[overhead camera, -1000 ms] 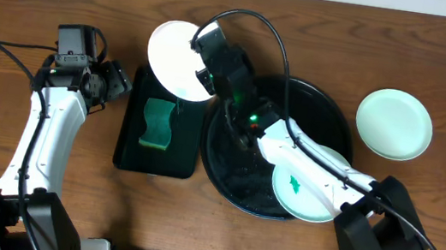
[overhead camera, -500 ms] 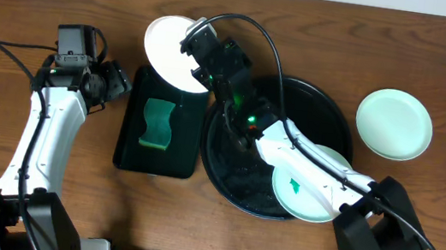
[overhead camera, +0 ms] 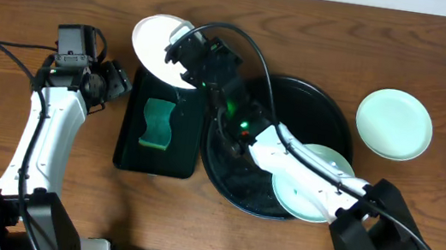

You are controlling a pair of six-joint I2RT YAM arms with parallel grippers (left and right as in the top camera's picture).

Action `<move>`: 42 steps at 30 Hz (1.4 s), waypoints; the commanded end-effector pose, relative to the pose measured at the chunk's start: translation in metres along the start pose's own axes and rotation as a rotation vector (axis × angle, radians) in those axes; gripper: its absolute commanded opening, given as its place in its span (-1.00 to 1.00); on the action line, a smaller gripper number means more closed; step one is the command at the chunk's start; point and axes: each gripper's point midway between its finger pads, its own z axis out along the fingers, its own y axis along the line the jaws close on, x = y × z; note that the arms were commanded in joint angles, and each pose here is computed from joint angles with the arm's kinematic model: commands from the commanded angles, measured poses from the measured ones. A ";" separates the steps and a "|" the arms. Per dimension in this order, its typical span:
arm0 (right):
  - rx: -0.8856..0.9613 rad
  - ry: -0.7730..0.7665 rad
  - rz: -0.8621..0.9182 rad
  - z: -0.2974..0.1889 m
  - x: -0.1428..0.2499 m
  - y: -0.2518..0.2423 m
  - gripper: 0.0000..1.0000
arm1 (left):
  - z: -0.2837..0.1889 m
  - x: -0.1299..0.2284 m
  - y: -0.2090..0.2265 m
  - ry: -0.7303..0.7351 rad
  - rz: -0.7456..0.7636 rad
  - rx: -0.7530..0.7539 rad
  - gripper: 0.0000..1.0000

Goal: Clean dirty plates on tray and stack at the side

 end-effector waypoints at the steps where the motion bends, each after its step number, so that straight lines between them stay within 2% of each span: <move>1: 0.011 -0.037 -0.068 -0.001 -0.015 0.003 -0.98 | -0.005 -0.006 -0.002 -0.017 0.001 0.004 0.63; 10: 0.136 -0.063 -0.158 -0.009 -0.033 -0.012 -0.98 | -0.005 -0.006 -0.002 -0.017 0.001 0.004 0.62; 24: 0.201 -0.092 -0.320 -0.023 -0.057 -0.006 -0.98 | -0.005 -0.006 -0.002 -0.017 0.001 0.004 0.62; 42: 0.206 -0.087 -0.319 -0.025 -0.057 -0.004 -0.98 | -0.005 -0.006 -0.002 -0.017 0.001 0.005 0.62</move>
